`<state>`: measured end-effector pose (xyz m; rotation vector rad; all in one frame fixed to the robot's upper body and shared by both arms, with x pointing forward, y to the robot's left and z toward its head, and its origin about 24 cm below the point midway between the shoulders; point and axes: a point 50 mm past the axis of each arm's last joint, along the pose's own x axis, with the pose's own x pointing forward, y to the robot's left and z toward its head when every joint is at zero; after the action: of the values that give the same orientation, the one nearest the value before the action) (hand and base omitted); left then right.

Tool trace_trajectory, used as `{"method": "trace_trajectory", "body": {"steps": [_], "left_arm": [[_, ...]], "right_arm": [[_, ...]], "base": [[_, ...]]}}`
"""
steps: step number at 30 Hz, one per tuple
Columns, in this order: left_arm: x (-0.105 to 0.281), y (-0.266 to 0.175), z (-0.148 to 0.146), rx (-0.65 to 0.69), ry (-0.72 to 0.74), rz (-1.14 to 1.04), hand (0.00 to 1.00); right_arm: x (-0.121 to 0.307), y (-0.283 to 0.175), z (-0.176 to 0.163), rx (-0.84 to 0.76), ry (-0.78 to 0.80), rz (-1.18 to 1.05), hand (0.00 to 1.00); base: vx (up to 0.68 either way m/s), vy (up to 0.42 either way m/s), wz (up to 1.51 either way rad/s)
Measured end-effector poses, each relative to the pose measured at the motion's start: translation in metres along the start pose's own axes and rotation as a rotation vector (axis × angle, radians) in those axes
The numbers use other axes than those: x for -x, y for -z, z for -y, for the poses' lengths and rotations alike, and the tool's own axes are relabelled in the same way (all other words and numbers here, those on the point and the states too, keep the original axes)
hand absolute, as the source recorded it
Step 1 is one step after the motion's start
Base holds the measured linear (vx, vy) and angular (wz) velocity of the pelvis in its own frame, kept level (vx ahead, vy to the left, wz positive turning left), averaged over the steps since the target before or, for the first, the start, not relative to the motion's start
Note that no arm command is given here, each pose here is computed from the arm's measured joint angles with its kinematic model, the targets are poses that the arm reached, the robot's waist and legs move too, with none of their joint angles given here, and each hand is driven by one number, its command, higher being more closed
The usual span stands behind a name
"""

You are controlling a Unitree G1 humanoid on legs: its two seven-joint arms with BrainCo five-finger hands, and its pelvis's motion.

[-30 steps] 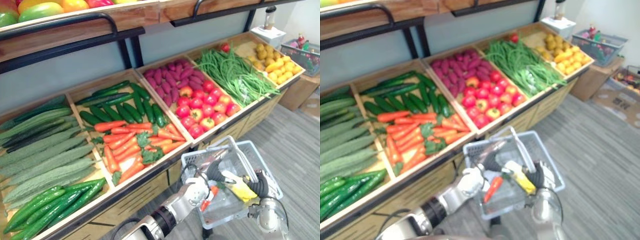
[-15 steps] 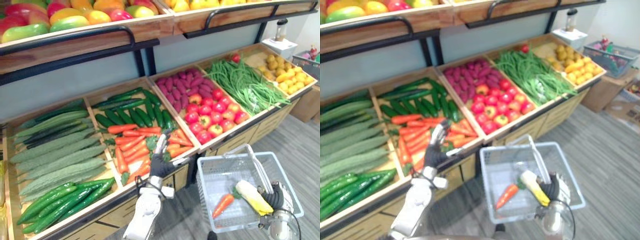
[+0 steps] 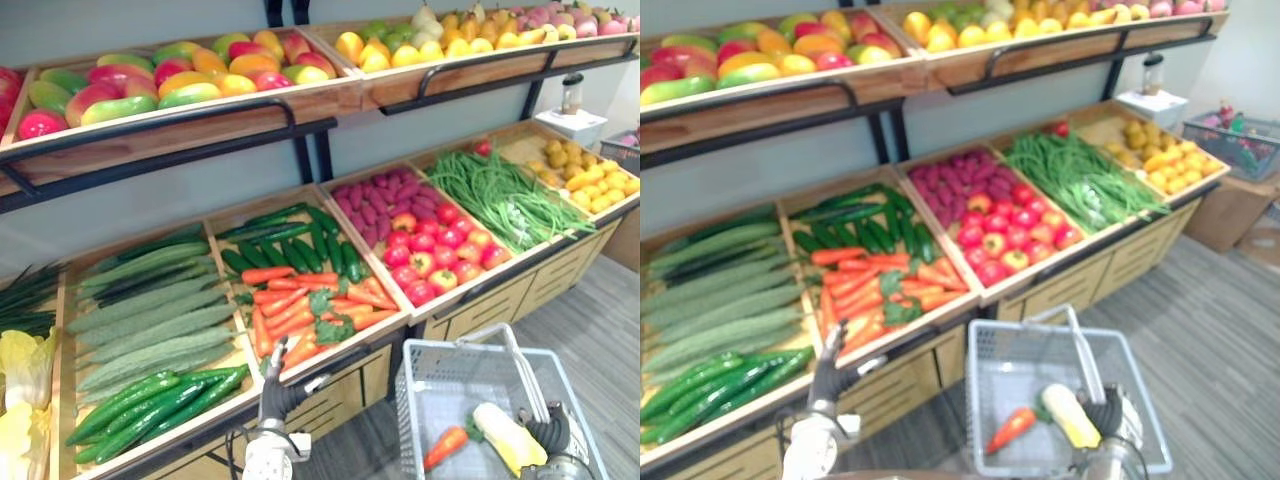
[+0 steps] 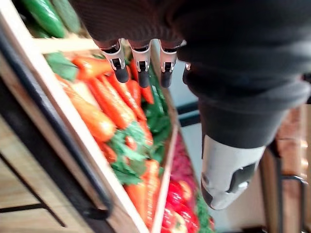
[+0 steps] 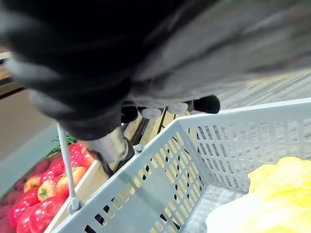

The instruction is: Pick vegetable in the basket

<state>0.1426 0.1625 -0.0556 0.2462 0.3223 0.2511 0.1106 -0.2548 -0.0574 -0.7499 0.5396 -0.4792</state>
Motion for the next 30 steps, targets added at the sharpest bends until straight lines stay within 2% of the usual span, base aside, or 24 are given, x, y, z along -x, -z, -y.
{"method": "trace_trajectory", "body": {"steps": [7, 10, 13, 19, 25, 30], "left_arm": [[0.034, 0.096, -0.025, -0.231, -0.113, -0.455, 0.0], [0.054, 0.127, -0.041, -0.301, -0.14, -0.655, 0.0], [0.067, 0.139, -0.047, -0.341, -0.126, -0.745, 0.0], [0.062, 0.136, -0.041, -0.354, -0.093, -0.714, 0.0], [0.016, 0.099, -0.031, -0.314, -0.128, -0.498, 0.0], [-0.004, 0.085, -0.031, -0.359, -0.119, -0.41, 0.0]], "right_arm": [[0.011, 0.023, -0.01, -0.013, 0.006, -0.117, 1.0], [0.009, 0.028, -0.013, -0.027, 0.023, -0.142, 1.0], [0.003, 0.032, -0.013, -0.018, 0.025, -0.164, 1.0], [-0.002, 0.042, -0.002, -0.037, 0.077, -0.214, 1.0], [-0.006, 0.009, 0.001, -0.14, 0.139, -0.123, 1.0], [0.001, 0.008, -0.013, -0.144, 0.095, -0.13, 1.0]], "base": [[0.02, -0.012, 0.1], [0.02, -0.01, 0.01], [0.04, -0.018, -0.07], [0.03, 0.011, -0.33], [-0.14, 0.014, -1.0], [-0.09, -0.115, -0.65]]}}
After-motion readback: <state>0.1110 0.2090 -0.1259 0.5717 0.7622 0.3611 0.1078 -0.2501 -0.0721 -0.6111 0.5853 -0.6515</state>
